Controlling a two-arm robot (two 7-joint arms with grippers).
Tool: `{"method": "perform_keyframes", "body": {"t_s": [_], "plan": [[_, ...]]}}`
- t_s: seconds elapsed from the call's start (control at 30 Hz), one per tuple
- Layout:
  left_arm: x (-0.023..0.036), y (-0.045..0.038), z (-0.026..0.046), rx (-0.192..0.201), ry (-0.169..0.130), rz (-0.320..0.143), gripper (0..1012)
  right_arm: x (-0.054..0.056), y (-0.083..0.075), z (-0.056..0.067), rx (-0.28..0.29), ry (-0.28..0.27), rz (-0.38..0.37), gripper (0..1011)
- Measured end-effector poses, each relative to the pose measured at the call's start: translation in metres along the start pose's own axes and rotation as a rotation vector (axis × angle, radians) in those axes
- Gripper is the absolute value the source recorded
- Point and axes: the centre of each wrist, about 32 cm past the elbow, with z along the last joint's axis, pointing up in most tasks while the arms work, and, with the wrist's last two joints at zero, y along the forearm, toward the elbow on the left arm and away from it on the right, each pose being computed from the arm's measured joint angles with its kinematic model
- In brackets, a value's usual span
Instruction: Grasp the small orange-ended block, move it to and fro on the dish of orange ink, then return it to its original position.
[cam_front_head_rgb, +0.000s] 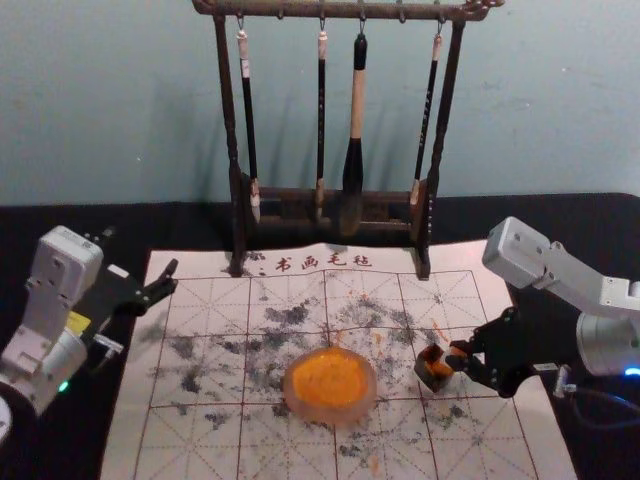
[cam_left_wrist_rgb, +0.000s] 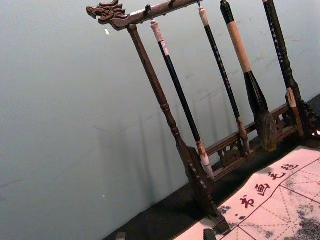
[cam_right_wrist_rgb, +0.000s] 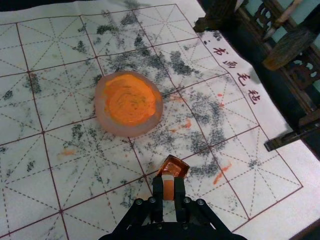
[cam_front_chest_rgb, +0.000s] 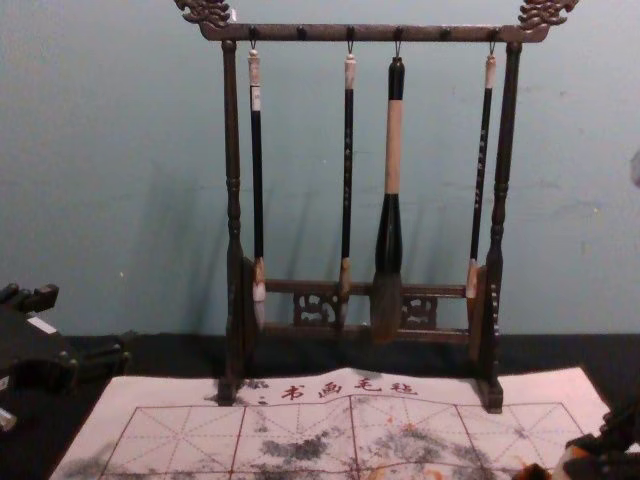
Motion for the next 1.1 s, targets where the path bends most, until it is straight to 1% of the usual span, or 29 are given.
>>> {"method": "perform_keyframes", "body": {"t_s": [0.4,1.1], "plan": [[0.0,0.0,0.0,0.0,0.0,0.0,1001,0.001,0.0039,-0.0003,-0.013,0.001,0.006,107],[0.0,0.0,0.0,0.0,0.0,0.0,1001,0.0029,0.0033,-0.0012,-0.006,0.008,-0.013,107]]}}
